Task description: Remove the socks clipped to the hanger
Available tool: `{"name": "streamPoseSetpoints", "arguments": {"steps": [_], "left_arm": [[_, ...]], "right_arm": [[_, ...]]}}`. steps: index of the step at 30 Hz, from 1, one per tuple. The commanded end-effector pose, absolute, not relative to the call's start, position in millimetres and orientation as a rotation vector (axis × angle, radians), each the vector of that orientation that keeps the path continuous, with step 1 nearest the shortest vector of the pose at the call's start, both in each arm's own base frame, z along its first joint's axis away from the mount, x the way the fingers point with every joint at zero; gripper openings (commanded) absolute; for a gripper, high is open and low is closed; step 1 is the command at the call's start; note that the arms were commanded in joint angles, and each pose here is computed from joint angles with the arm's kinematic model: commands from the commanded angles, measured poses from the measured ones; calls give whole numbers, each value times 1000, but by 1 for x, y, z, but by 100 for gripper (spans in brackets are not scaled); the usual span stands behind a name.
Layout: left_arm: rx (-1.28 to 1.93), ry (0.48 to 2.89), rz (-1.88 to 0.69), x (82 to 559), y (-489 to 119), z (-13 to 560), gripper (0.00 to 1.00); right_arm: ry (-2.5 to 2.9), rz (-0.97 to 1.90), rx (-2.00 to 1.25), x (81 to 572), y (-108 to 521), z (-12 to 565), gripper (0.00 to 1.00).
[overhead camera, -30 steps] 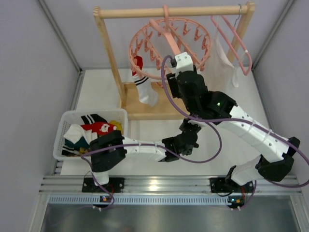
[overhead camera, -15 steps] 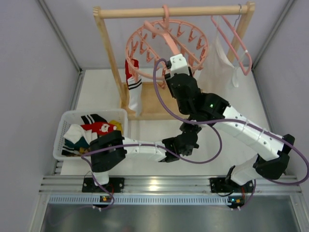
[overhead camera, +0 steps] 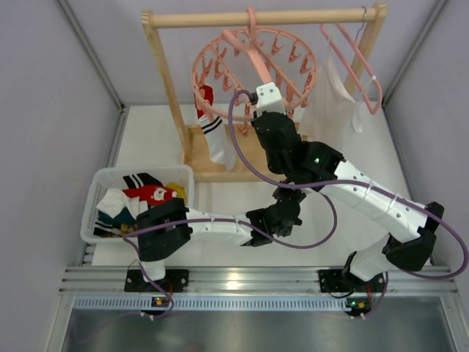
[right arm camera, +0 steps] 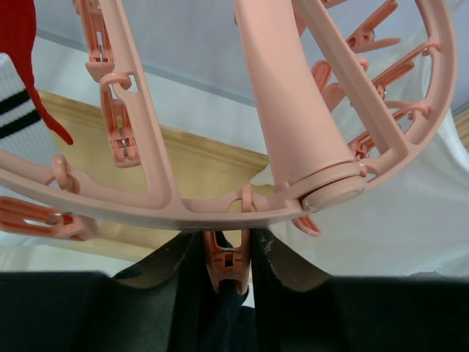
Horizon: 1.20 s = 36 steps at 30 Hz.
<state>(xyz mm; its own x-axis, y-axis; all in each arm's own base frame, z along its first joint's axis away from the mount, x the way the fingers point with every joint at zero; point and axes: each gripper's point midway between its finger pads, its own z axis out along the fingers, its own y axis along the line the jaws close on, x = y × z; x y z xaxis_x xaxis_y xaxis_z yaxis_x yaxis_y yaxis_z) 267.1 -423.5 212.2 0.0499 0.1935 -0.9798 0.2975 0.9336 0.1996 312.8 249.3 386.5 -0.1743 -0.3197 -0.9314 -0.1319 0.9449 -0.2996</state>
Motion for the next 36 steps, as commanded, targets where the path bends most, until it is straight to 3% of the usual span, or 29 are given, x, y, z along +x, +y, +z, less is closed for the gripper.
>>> {"name": "streamPoseSetpoints", "arguments": {"steps": [1,3,8,14,27,30,36], "left_arm": [[332,1505,-151,264,-429,239,0],[336,1509,-150,264,-429,235,0],[335,1533,-180,260,-423,220,0],[246,1597,-210,251,-386,214,0],[42,1748,-141,230,-250,218,0],[-23,1763,-130,230,-217,229,0],[-199,1787,-115,237,-145,253,0]], "right_arm": [[1708,-130,-279,311,252,409,19],[1706,-122,-271,311,251,409,11],[1710,-95,-279,309,253,409,12],[1715,-14,-282,304,257,407,36],[1703,214,-282,273,232,411,70],[1699,280,-275,258,220,409,75],[1687,340,-237,237,194,407,77]]}}
